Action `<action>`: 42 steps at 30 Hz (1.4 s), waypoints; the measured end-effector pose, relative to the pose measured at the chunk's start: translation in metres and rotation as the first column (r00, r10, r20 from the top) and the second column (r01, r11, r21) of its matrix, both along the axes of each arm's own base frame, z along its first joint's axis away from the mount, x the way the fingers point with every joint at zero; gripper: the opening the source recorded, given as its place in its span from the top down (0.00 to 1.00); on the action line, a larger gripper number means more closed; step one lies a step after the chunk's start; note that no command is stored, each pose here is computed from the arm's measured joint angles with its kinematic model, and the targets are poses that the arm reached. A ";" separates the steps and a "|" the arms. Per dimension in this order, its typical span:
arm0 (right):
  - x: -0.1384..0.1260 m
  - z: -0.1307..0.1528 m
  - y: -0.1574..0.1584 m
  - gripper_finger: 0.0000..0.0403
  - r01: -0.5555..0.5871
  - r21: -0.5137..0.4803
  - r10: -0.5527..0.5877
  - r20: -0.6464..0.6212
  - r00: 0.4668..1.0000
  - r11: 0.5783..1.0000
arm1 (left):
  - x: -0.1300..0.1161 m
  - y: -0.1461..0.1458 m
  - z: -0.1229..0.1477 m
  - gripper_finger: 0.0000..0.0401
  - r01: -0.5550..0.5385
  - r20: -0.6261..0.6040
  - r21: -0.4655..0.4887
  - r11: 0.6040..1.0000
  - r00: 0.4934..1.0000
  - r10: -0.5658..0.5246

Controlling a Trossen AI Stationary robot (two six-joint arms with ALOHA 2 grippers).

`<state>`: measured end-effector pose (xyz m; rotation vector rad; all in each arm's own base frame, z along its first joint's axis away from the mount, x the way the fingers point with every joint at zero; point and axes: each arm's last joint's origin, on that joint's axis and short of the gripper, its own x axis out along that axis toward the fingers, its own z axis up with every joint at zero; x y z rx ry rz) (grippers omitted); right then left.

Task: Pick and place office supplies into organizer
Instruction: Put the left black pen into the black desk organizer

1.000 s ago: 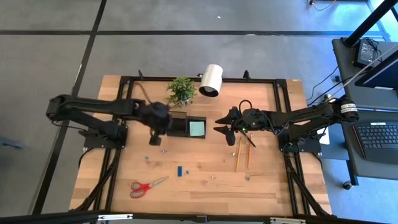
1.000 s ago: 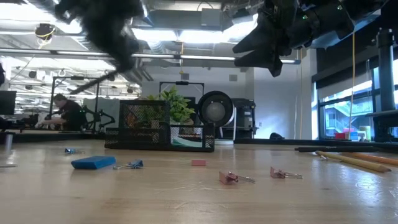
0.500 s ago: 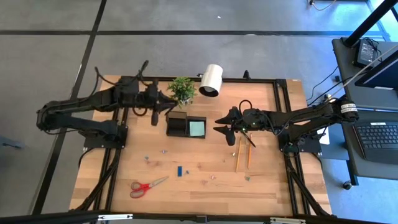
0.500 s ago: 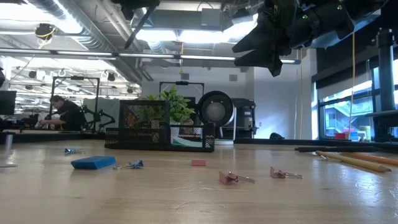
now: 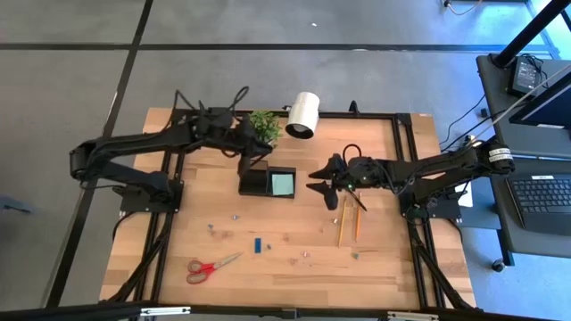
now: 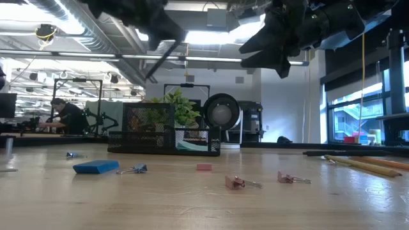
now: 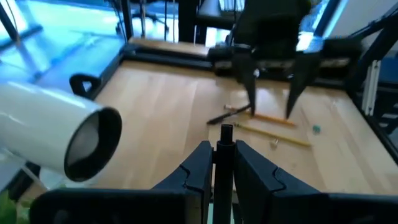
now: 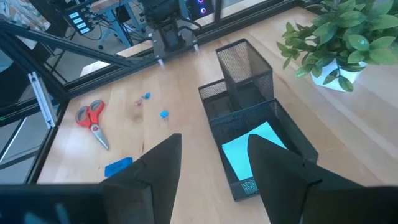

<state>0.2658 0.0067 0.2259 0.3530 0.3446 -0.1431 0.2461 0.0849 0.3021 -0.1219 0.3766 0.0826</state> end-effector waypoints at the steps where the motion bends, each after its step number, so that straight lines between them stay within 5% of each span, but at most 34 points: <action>1: 0.000 0.000 0.001 0.53 -0.002 0.000 0.002 -0.002 1.000 1.000 | 0.002 0.002 -0.002 0.88 -0.003 -0.001 -0.002 1.000 1.000 0.003; 16: 0.000 -0.001 0.006 0.53 -0.023 0.000 0.023 -0.007 1.000 1.000 | -0.010 0.024 -0.044 0.88 -0.017 0.209 -0.122 0.992 0.977 0.043; 28: 0.000 -0.001 0.006 0.53 -0.022 0.000 0.022 -0.007 1.000 1.000 | -0.024 0.021 -0.089 0.87 -0.127 0.101 -0.098 0.987 0.986 0.136; 42: 0.000 -0.001 0.006 0.53 -0.022 0.000 0.022 -0.006 1.000 1.000 | -0.033 0.011 -0.112 0.87 -0.101 0.066 -0.078 0.992 0.992 0.106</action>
